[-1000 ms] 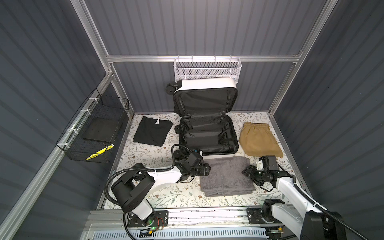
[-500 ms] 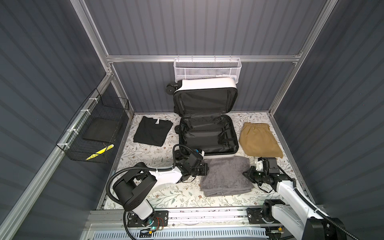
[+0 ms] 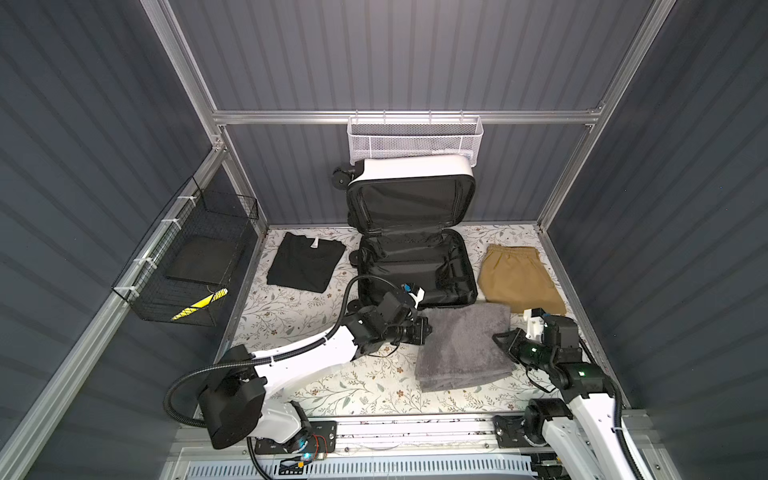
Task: Pack the luggage
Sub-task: 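Lift the grey towel with both grippers and carry it over the suitcase, then lower the towel into the suitcase base and open both grippers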
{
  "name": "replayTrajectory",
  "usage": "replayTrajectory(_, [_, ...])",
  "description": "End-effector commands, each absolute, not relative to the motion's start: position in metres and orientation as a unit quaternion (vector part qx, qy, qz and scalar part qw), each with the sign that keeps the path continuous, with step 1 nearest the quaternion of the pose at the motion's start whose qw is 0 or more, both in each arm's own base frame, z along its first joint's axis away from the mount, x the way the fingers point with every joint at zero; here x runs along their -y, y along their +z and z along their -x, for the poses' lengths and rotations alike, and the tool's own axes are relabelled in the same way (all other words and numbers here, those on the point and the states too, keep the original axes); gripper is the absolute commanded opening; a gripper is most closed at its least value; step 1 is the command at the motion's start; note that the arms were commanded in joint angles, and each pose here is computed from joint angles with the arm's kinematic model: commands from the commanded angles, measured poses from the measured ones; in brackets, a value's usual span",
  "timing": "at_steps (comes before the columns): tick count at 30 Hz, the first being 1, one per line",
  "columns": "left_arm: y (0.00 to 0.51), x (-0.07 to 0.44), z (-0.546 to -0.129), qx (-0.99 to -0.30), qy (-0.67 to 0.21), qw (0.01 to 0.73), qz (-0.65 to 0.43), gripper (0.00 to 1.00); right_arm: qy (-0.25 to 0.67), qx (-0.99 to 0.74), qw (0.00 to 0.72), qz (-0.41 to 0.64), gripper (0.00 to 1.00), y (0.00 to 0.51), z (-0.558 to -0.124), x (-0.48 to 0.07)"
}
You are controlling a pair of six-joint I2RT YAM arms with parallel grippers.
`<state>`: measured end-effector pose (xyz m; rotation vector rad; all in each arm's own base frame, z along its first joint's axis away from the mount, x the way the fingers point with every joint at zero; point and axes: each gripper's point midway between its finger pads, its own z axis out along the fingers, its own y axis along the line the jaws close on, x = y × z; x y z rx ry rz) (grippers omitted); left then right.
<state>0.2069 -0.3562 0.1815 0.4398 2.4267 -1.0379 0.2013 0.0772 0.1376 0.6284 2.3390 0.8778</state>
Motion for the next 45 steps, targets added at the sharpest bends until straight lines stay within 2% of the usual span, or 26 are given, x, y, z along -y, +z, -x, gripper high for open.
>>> replayTrajectory(1, [0.205, 0.347, -0.207, -0.883, -0.352, 0.25, -0.183, 0.0, 0.336, -0.863, 0.296, -0.232, 0.0, 0.166, -0.198, -0.078])
replayTrajectory(5, [0.231, 0.341, -0.22, -0.88, -0.333, 0.281, -0.186, 0.0, 0.344, -0.857, 0.315, -0.221, 0.0, 0.191, -0.202, -0.079])
replayTrajectory(11, [0.256, 0.313, -0.27, -0.879, -0.342, 0.302, -0.14, 0.0, 0.357, -0.851, 0.328, -0.2, 0.0, 0.222, -0.226, -0.084])
replayTrajectory(23, [0.264, 0.262, -0.381, -0.887, -0.297, 0.344, -0.086, 0.0, 0.381, -0.847, 0.321, -0.184, 0.0, 0.251, -0.331, -0.106])
replayTrajectory(34, [0.228, 0.222, -0.464, -0.904, -0.254, 0.34, -0.055, 0.0, 0.372, -0.867, 0.288, -0.163, 0.0, 0.223, -0.432, -0.153])
replayTrajectory(45, [0.158, 0.21, -0.49, -0.93, -0.212, 0.294, -0.057, 0.0, 0.34, -0.892, 0.254, -0.158, 0.0, 0.154, -0.467, -0.171])
